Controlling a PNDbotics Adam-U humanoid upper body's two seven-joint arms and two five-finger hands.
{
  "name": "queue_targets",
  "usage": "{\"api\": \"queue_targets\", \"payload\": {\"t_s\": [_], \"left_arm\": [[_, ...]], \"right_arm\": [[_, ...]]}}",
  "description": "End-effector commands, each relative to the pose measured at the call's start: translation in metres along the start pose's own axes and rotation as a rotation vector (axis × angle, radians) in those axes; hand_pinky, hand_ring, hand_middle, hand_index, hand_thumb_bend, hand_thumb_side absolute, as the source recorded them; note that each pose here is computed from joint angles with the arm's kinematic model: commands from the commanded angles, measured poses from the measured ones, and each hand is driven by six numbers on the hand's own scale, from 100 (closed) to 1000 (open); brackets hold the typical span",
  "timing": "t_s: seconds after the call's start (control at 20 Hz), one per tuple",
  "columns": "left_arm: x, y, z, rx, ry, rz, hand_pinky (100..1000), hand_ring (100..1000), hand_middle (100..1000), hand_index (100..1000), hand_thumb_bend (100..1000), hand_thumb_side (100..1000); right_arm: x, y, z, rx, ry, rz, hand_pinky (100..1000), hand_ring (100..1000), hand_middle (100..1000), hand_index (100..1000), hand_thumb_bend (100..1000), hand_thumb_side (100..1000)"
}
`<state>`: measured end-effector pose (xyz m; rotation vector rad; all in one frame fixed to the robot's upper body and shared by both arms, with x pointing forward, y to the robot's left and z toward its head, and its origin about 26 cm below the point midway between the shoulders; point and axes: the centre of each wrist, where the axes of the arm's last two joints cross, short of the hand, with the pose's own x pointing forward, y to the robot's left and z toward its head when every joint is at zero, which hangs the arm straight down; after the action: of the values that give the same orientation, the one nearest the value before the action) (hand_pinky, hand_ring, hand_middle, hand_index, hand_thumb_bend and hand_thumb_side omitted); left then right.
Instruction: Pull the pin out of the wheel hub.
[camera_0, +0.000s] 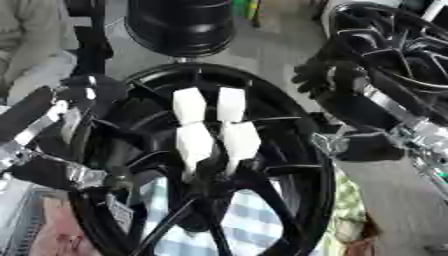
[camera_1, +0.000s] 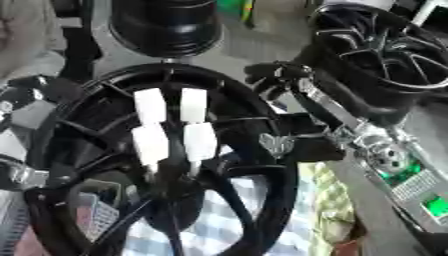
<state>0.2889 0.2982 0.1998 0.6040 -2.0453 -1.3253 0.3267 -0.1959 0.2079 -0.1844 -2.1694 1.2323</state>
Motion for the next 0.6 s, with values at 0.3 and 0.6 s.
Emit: {"api": "queue_targets", "payload": {"t_s": [0.3,0.6], "left_arm": [[0.004,0.0102,-0.0029,-0.006,-0.036,-0.039,770,786,809,855,649,618],[0.0043,0.0097,-0.0033,-0.005,-0.041,-0.033,770,787,809,855,650,627]], "right_arm": [[0.0049,-0.0084,-0.0003,0.006,-0.021,0.026,699,778,776,903,200,184],[0.0081,-0.0093,-0.0044,0.045,-0.031,0.032,700,771,769,897,202,194]]}}
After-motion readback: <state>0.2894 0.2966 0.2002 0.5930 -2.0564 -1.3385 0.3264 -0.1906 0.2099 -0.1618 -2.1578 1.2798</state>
